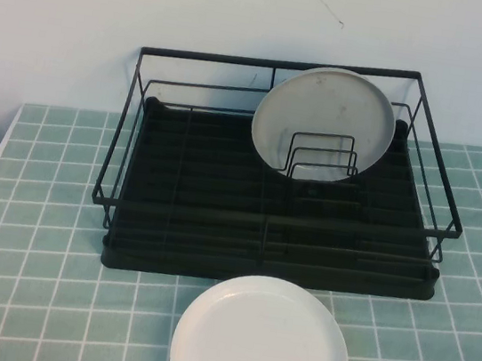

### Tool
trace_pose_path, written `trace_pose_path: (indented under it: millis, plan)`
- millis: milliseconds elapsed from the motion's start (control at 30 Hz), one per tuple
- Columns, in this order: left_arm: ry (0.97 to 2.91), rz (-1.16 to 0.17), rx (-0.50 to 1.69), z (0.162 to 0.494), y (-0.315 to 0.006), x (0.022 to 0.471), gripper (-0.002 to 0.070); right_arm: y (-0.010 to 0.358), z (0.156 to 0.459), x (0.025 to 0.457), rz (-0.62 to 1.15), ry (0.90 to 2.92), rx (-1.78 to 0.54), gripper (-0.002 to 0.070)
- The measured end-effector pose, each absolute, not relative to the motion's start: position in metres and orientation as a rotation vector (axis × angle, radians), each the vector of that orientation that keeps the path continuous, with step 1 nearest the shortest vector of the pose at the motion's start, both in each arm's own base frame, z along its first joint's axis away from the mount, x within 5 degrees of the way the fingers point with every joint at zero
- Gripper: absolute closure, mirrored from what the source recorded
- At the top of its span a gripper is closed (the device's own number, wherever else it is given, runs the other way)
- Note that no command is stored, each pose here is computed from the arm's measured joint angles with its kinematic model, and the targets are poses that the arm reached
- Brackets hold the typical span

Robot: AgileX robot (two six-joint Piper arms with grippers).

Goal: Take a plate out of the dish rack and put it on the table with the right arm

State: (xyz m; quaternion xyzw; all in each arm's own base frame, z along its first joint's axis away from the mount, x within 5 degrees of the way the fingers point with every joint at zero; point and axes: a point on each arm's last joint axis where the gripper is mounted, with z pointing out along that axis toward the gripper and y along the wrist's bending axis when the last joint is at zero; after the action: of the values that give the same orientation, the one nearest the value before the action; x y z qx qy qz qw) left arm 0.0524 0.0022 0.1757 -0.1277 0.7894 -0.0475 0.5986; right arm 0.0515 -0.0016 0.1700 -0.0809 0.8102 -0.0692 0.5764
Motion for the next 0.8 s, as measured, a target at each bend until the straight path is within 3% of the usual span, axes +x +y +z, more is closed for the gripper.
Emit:
trace_pose_path:
  millis: [500, 800]
  plan:
    - [1.831, -0.11, -0.296, 0.1757, 0.0022, 0.0524, 0.0678, -0.0016, 0.17, 0.0515, -0.162, 1.897, -0.189, 0.0678]
    - [1.841, -0.021, -0.242, 0.1753, 0.0052, 0.052, 0.0678, -0.0016, 0.17, 0.0515, -0.163, 1.897, -0.191, 0.0678]
